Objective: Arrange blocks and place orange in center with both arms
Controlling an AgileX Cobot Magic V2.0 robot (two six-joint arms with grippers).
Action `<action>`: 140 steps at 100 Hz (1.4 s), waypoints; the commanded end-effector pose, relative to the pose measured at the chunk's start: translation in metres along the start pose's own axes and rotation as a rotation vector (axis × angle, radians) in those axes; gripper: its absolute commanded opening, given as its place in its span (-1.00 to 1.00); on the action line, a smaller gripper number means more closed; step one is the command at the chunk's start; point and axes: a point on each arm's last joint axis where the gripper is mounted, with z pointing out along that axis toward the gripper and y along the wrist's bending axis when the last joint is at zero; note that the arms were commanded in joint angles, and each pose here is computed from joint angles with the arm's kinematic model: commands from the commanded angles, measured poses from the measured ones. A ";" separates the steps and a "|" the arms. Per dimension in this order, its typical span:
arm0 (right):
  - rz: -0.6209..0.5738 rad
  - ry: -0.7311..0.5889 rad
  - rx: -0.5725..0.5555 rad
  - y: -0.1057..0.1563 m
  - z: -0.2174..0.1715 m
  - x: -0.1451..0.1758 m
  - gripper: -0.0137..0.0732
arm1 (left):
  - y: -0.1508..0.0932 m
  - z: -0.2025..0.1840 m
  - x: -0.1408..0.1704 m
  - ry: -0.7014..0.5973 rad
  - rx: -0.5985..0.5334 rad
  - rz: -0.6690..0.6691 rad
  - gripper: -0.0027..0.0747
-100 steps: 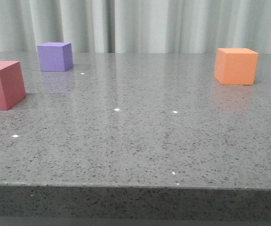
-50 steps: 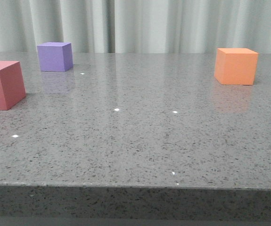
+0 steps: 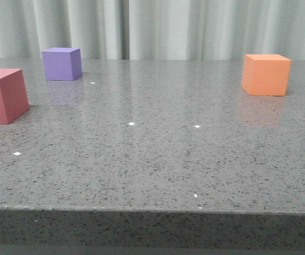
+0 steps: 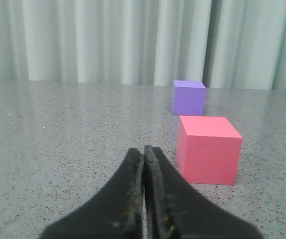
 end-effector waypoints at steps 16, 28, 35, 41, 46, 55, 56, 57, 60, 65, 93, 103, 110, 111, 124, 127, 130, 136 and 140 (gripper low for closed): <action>0.000 0.021 0.003 0.000 -0.003 -0.005 0.34 | -0.001 -0.001 0.006 -0.061 0.011 -0.001 -0.98; 0.008 0.026 -0.007 0.001 -0.003 -0.004 0.85 | -0.001 -0.001 0.006 -0.061 0.011 -0.001 -0.98; 0.028 0.020 -0.032 0.004 -0.003 -0.005 0.81 | -0.001 -0.001 0.006 -0.061 0.011 -0.001 -0.98; 0.038 0.008 -0.045 0.005 -0.003 -0.006 0.80 | -0.001 -0.001 0.006 -0.061 0.011 -0.001 -0.98; 0.037 0.004 -0.046 0.005 -0.002 -0.010 0.80 | -0.001 -0.001 0.006 -0.061 0.011 -0.001 -0.98; 0.038 0.015 -0.043 0.006 0.005 -0.023 0.80 | -0.001 -0.001 0.006 -0.061 0.011 -0.001 -0.98; 0.038 0.019 -0.043 0.006 0.007 -0.025 0.80 | -0.001 -0.001 0.006 -0.061 0.011 -0.001 -0.98; 0.039 0.020 -0.042 0.006 0.008 -0.027 0.80 | -0.001 -0.001 0.006 -0.061 0.011 -0.001 -0.98; 0.036 0.032 -0.042 0.007 0.013 -0.033 0.80 | -0.001 -0.001 0.006 -0.061 0.011 -0.001 -0.98; 0.036 0.052 -0.039 0.008 0.022 -0.044 0.80 | -0.001 -0.001 0.006 -0.061 0.011 -0.001 -0.98; 0.040 0.111 -0.031 0.012 0.088 -0.113 0.80 | -0.001 -0.001 0.006 -0.061 0.011 -0.001 -0.98; 0.025 0.122 -0.033 0.017 0.114 -0.134 0.80 | -0.001 -0.001 0.006 -0.061 0.011 -0.001 -0.98; 0.009 0.129 -0.039 0.022 0.130 -0.146 0.80 | -0.001 -0.001 0.006 -0.061 0.011 -0.001 -0.98; 0.007 0.131 -0.041 0.023 0.131 -0.147 0.80 | -0.001 -0.001 0.006 -0.061 0.011 -0.001 -0.98; -0.022 0.128 -0.047 0.031 0.157 -0.165 0.80 | -0.001 -0.001 0.006 -0.061 0.011 -0.001 -0.98; -0.026 0.129 -0.043 0.031 0.162 -0.169 0.80 | -0.001 -0.001 0.006 -0.061 0.011 -0.001 -0.98; -0.031 0.129 -0.037 0.031 0.167 -0.172 0.80 | -0.001 -0.001 0.006 -0.061 0.011 -0.001 -0.98; -0.045 0.132 -0.023 0.031 0.178 -0.176 0.80 | -0.001 -0.001 0.006 -0.061 0.011 -0.001 -0.98; -0.054 0.131 -0.014 0.030 0.184 -0.179 0.80 | -0.001 -0.001 0.006 -0.061 0.011 -0.001 -0.98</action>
